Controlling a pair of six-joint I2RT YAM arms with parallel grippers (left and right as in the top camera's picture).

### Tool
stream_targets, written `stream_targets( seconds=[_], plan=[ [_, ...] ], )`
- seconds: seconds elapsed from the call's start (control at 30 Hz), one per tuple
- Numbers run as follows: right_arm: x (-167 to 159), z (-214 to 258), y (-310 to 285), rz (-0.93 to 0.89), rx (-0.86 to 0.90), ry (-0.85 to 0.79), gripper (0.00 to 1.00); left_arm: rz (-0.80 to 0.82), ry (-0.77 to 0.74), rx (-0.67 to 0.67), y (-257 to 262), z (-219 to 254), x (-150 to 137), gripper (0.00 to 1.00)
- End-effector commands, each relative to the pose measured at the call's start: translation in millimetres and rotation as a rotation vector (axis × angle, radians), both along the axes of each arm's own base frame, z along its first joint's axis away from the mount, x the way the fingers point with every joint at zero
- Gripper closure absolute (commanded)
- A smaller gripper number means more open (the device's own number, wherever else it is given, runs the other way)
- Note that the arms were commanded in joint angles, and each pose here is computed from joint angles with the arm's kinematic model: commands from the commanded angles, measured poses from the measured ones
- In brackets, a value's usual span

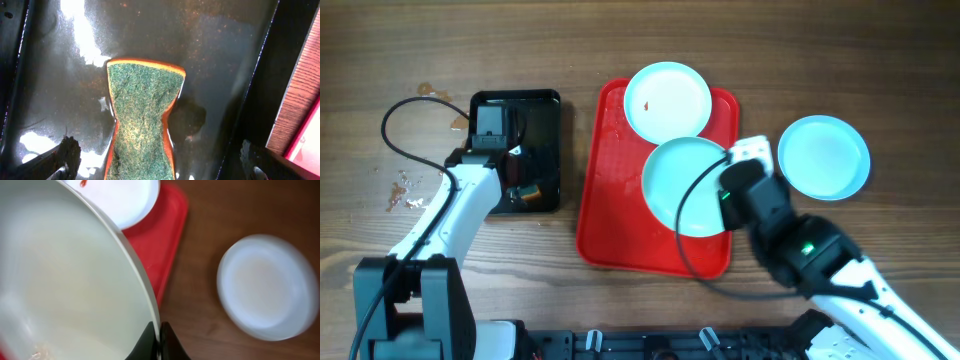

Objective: Clean dirty plates on tray and stack at the side
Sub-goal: 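Lift the plate with the right gripper and stack it on the cleaned plate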

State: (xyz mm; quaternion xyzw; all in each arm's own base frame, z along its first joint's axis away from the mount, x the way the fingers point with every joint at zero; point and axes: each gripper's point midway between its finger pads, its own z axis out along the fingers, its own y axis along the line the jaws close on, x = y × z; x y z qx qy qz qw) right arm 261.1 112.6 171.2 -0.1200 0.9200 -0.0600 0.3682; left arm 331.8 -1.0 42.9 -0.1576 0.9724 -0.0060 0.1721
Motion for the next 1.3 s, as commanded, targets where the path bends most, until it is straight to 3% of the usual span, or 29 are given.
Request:
stream_targets(
  seconds=[0.0, 0.17, 0.37, 0.87, 1.0, 1.27],
  plan=[
    [8, 42, -2, -0.035, -0.309, -0.271, 0.96, -0.005, -0.004, -0.008, 0, 1, 1, 0.0],
    [10, 66, 34, 0.056, -0.672, -0.447, 0.95, -0.005, -0.004, -0.008, 0, 1, 1, 0.0],
    [14, 86, 59, 0.072, -0.847, -0.519, 0.96, -0.005, -0.004, -0.008, 0, 1, 1, 0.0],
    [19, 59, 100, 0.22, -0.53, -0.494, 0.96, -0.005, -0.004, -0.008, 0, 1, 1, 0.0],
    [11, 30, 96, 0.182, -0.364, -0.395, 0.96, -0.005, -0.004, -0.008, 0, 1, 1, 0.0],
    [22, 10, 77, 0.123, -0.289, -0.29, 0.96, -0.005, -0.004, -0.008, 0, 1, 1, 0.0]
  ],
)
